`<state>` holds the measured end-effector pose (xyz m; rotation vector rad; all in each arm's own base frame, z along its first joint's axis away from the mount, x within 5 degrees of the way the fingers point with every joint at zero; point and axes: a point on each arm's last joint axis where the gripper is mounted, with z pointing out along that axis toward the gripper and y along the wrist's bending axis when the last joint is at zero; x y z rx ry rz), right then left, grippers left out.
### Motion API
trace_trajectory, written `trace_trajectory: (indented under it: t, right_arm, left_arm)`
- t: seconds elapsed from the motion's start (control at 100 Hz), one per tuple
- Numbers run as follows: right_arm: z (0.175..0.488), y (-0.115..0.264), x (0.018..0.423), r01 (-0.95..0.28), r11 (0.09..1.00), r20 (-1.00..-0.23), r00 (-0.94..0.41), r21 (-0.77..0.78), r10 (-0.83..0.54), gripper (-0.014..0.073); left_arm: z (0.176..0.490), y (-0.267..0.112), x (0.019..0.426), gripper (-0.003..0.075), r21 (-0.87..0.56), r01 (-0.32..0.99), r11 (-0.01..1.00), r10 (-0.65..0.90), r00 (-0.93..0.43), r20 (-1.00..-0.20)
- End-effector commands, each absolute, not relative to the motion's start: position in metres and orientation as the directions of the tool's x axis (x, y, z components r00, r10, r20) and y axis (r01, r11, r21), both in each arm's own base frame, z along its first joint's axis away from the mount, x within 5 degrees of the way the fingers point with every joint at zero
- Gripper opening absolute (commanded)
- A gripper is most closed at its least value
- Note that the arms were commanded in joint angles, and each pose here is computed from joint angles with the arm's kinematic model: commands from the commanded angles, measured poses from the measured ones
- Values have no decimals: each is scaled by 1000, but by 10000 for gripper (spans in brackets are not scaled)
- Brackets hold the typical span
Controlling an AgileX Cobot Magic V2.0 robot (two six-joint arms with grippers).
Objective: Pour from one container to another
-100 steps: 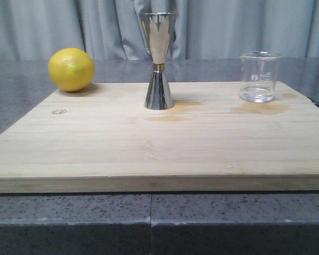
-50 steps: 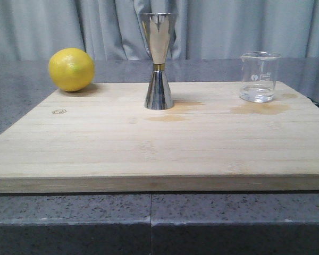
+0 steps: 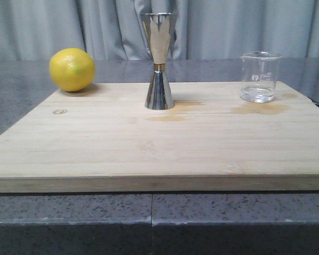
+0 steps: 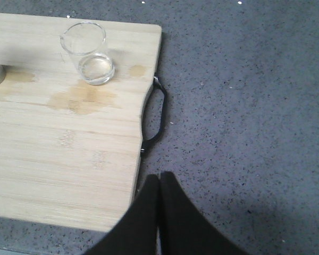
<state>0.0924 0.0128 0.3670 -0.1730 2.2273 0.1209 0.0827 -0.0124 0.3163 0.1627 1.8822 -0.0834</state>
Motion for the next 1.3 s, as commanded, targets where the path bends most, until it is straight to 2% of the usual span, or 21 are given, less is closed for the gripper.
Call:
trace_trajectory:
  t: [0.0,0.2,0.41,0.58,1.29]
  right_arm:
    - [379,12,95,-153,988,-840,-538,20,-67,-72]
    - [379,12,95,-153,988,-840,-538,20,-67,-72]
    - [379,12,95,-153,988,-840,-538,20,-67,-72]
    - [379,12,95,-153,988,-840,-538,20,-67,-72]
    - [379,12,95,-153,988,-840,-539,20,-67,-72]
  left_arm:
    - [308,-7,78,-19,-8,88,996,3,-124,-992]
    - [244,-1,66,-18,-9,9,1000,-9,1,-1000]
    - [209,0,58,-19,13,-5,1000,13,78,-997]
    - [207,0,56,-19,69,-11,998,70,115,-991]
    - [208,0,55,-19,45,-10,999,46,128,-991]
